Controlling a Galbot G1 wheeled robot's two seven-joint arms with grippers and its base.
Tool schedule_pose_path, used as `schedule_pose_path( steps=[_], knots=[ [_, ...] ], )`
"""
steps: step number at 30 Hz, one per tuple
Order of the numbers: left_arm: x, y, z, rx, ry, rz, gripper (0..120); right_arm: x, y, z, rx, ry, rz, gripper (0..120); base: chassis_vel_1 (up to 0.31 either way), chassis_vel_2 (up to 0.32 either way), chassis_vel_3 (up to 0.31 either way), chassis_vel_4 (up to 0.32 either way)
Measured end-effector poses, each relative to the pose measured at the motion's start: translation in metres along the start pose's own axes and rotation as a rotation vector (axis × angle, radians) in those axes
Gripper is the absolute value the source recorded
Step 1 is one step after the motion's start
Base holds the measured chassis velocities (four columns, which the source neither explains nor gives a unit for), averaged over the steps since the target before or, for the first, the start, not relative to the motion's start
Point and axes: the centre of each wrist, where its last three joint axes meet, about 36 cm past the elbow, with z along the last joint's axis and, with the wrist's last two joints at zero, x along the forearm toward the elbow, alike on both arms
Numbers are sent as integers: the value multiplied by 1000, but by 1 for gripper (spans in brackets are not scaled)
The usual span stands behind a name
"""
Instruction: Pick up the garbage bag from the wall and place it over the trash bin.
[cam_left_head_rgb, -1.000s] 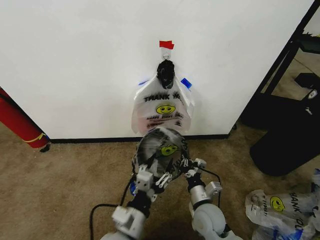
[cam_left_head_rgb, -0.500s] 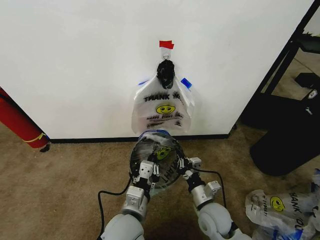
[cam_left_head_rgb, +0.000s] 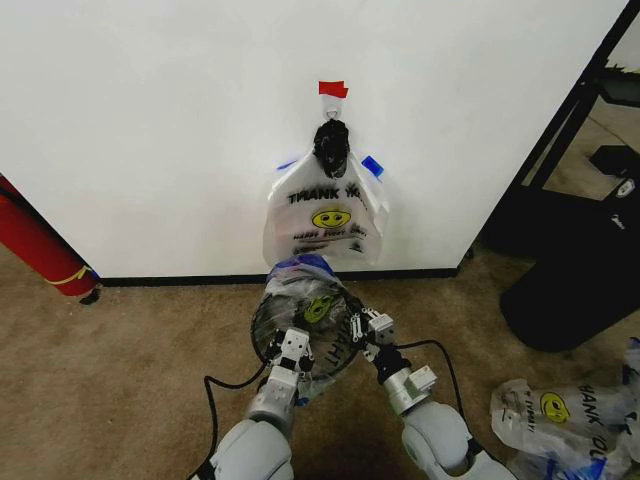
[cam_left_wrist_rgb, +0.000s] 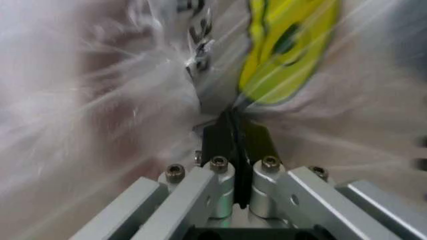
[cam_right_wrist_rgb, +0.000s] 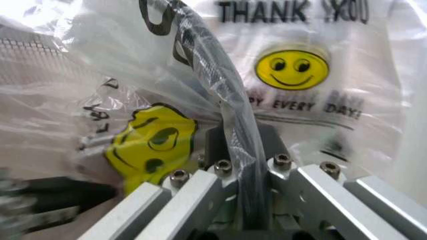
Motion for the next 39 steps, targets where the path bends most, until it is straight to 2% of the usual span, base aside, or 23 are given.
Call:
schedule_pose_path(
  steps=[10, 24, 32, 39],
  knots=[
    [-30, -1, 6, -29, 1, -64, 0, 10, 4, 1, -25, -15, -63, 0, 0, 0, 0, 0],
    [-74, 1, 12, -70, -6, -126, 0, 18, 18, -1, -178, -16, -107, 0, 0, 0, 0, 0],
    [-79, -3, 17, -90, 14, -90, 0, 14, 16, 2, -234, -65, -135, 0, 0, 0, 0, 0],
    [-55, -2, 10, -78, -24, -34, 0, 0, 8, 6, -362, -53, 4, 0, 0, 0, 0, 0]
  ],
)
